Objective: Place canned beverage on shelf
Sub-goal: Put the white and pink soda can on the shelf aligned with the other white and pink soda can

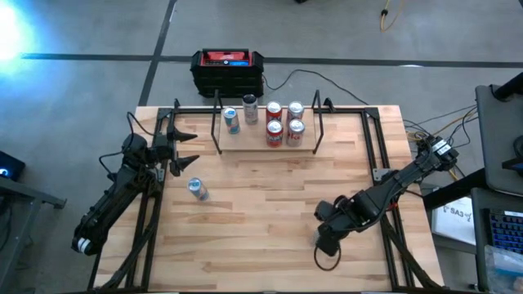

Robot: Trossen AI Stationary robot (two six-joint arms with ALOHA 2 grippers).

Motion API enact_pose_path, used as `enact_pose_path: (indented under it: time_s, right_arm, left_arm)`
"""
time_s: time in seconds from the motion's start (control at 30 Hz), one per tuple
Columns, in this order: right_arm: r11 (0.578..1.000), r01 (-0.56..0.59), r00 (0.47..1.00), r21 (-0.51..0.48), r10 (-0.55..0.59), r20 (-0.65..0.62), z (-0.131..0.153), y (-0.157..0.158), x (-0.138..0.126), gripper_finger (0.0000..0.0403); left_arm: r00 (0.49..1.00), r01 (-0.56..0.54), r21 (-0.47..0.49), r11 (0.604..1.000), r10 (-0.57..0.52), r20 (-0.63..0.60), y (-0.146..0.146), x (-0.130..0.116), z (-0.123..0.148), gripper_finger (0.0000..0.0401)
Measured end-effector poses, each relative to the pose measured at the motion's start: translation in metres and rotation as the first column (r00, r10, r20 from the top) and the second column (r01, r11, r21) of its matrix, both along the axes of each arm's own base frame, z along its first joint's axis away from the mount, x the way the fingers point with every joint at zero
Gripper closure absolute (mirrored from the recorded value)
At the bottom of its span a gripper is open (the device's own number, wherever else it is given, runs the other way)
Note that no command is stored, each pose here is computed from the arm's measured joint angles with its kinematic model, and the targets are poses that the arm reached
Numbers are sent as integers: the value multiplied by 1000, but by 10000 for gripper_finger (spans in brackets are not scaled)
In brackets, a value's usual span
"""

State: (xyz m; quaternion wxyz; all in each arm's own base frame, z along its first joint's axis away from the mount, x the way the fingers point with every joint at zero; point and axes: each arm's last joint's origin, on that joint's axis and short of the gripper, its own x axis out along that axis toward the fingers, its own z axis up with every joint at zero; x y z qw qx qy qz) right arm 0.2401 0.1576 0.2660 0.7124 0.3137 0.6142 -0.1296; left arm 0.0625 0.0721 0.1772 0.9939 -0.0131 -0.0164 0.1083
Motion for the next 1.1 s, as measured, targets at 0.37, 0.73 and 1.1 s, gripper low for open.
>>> enact_pose_path:
  time_s: [0.37, 0.73, 1.1]
  right_arm:
    - [868, -480, 868, -128, 491, 75, 0, -1, 1, 158]
    - [983, -178, 983, -40, 179, 34, 0, -2, 2, 158]
    - [880, 468, 882, 85, -458, -115, 2, -2, 3, 158]
  left_arm:
    - [1000, 0, 0, 1000, 0, 0, 0, 0, 0, 21]
    - [1000, 0, 0, 1000, 0, 0, 0, 0, 0, 21]
    - [1000, 0, 0, 1000, 0, 0, 0, 0, 0, 21]
